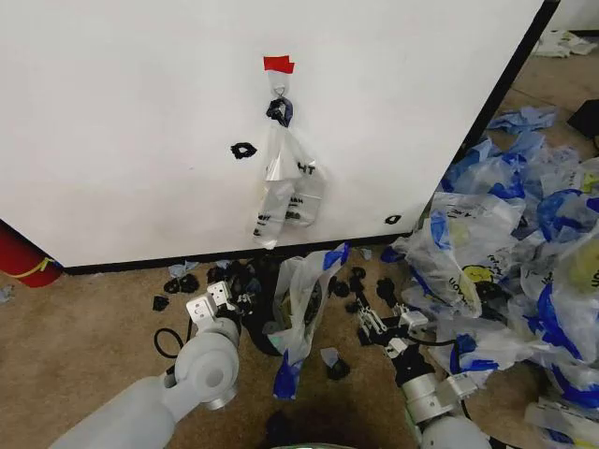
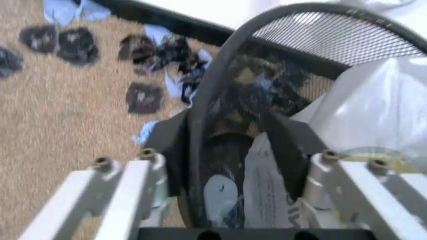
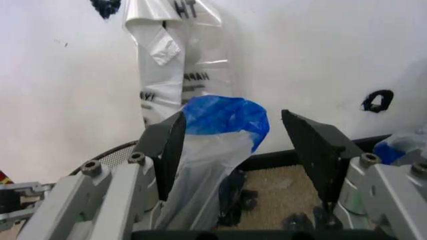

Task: Pick up the garbage bag from the wall and place it over the trash bin.

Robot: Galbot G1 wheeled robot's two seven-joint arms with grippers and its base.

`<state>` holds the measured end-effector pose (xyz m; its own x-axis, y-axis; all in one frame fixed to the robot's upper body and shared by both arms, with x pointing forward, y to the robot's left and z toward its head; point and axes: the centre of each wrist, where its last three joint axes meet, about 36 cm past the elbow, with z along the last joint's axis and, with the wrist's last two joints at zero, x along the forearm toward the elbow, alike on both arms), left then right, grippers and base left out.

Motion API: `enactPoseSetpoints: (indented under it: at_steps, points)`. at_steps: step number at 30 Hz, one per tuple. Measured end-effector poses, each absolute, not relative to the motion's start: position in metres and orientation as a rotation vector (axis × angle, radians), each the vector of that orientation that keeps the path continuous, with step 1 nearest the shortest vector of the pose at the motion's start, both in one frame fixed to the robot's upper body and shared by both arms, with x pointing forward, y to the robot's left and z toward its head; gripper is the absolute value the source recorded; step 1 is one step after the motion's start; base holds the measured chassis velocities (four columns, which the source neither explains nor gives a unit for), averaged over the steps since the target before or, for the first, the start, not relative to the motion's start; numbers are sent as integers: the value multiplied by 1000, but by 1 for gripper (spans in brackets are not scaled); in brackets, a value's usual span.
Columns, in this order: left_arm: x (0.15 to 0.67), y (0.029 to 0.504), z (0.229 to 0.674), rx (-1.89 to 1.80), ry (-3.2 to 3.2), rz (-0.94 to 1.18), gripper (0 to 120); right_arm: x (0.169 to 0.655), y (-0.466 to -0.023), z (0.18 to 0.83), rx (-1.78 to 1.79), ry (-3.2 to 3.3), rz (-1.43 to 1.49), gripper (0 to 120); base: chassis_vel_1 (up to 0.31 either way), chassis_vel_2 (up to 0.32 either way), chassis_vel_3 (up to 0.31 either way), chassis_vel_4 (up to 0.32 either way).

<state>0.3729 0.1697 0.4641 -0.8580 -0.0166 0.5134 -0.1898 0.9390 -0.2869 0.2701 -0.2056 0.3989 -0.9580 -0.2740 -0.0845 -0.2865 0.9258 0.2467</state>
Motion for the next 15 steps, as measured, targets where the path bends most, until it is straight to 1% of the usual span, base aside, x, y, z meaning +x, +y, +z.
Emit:
enactPoseSetpoints:
  at_steps: [3,4,5,6,7,9,10,13,14,15]
  points:
    - [373,174,459,116,-2660,378,61,267,-204,401,-449,3035,411,56,0,0,0,0]
    - [374,176,457,109,-2694,350,67,266,-203,402,-453,3034,417,57,0,0,0,0]
    - [375,177,456,105,-2714,334,69,265,-203,403,-457,3033,421,57,0,0,0,0]
    - [375,179,456,101,-2736,317,74,264,-202,405,-461,3033,426,60,0,0,0,0]
    - [375,179,456,101,-2736,317,74,264,-202,405,-461,3033,426,60,0,0,0,0]
    - [377,181,457,99,-2758,303,82,263,-200,407,-465,3036,433,64,0,0,0,0]
    - [379,183,457,98,-2777,292,87,262,-199,408,-468,3039,438,70,0,0,0,0]
    - [381,186,459,93,-2807,280,97,262,-197,412,-476,3061,448,80,0,0,0,0]
    - [382,187,460,92,-2813,281,98,263,-195,414,-476,3077,453,84,0,0,0,0]
    - [382,187,460,92,-2813,281,98,263,-195,414,-476,3077,453,84,0,0,0,0]
